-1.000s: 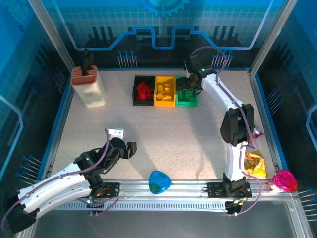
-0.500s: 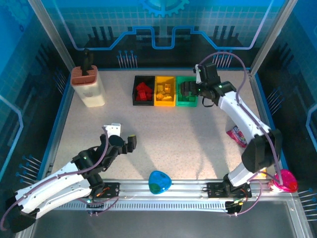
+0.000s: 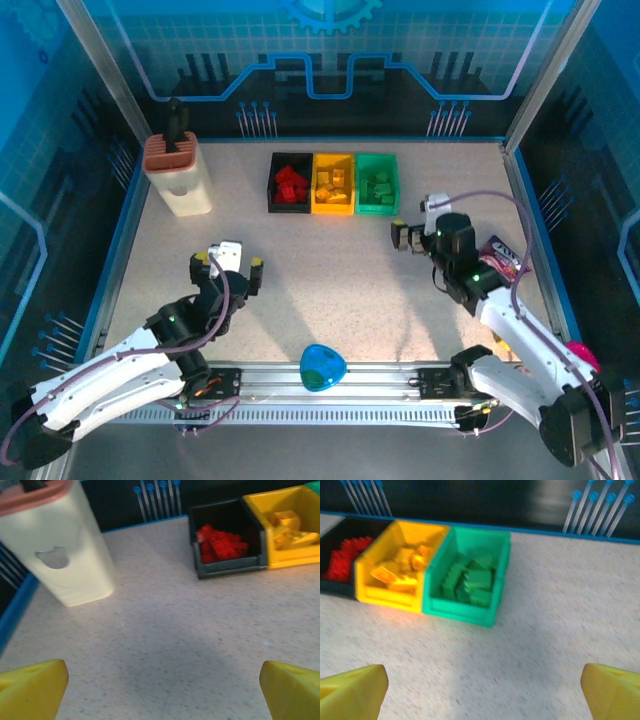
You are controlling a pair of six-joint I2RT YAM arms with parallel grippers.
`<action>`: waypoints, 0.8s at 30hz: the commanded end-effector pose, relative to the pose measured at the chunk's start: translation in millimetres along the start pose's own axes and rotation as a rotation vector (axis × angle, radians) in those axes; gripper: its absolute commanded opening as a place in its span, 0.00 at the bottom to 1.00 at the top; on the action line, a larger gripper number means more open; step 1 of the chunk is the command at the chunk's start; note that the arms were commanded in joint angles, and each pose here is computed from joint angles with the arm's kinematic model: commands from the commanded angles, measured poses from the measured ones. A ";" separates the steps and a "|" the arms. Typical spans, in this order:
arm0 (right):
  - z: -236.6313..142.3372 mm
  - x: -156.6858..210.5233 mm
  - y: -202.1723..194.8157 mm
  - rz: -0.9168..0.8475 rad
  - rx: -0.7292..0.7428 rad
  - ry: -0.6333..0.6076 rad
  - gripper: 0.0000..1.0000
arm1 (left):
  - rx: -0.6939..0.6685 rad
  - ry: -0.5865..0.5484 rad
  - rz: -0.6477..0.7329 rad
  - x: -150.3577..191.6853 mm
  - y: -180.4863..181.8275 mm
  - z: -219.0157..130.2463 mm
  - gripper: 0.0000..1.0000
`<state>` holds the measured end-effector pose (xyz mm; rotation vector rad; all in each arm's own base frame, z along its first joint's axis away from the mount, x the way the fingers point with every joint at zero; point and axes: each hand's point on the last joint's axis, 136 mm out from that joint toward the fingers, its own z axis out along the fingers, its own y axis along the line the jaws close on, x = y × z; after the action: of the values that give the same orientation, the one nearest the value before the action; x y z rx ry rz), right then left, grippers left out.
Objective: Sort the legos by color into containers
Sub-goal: Reset both arms
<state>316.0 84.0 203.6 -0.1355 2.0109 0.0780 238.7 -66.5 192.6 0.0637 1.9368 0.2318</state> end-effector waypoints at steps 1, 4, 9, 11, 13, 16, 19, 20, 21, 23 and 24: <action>-13.2 -0.7 -27.8 0.034 0.146 -0.086 1.00 | -0.165 -0.057 0.058 -1.1 25.8 1.0 0.99; -17.2 36.4 -37.4 0.008 0.177 -0.062 1.00 | -0.215 -0.062 0.060 5.2 34.3 5.7 0.99; -38.1 59.1 -52.6 0.016 0.223 -0.067 1.00 | -0.271 -0.031 0.054 24.1 46.4 15.3 0.99; -42.0 60.3 -50.7 -0.019 0.205 -0.085 1.00 | -0.279 -0.030 0.054 30.9 47.4 18.2 0.99; -43.4 68.1 -54.6 -0.043 0.223 -0.081 1.00 | -0.281 -0.027 0.037 38.0 47.5 20.5 0.99; -43.0 87.7 -60.5 -0.056 0.253 -0.032 1.00 | -0.280 -0.014 0.020 52.2 46.8 23.6 0.99; -41.2 108.3 -63.8 -0.050 0.267 0.010 1.00 | -0.273 -0.014 0.027 53.1 45.7 24.3 0.99; -42.1 111.5 -65.1 -0.048 0.273 0.017 1.00 | -0.277 -0.017 0.023 51.7 46.6 23.6 0.99; -42.9 109.7 -64.8 -0.045 0.271 0.005 1.00 | -0.277 -0.017 0.025 51.7 46.7 23.3 0.99; -42.5 106.7 -63.9 -0.050 0.265 -0.019 1.00 | -0.276 -0.023 0.017 52.7 47.1 23.3 0.99; -42.0 104.1 -64.0 -0.052 0.266 -0.034 1.00 | -0.276 -0.025 0.015 53.4 47.1 23.4 0.99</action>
<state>241.4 12.4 122.3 -0.0292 2.0003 -0.1998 237.4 -13.7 141.9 -0.0389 1.8969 0.5172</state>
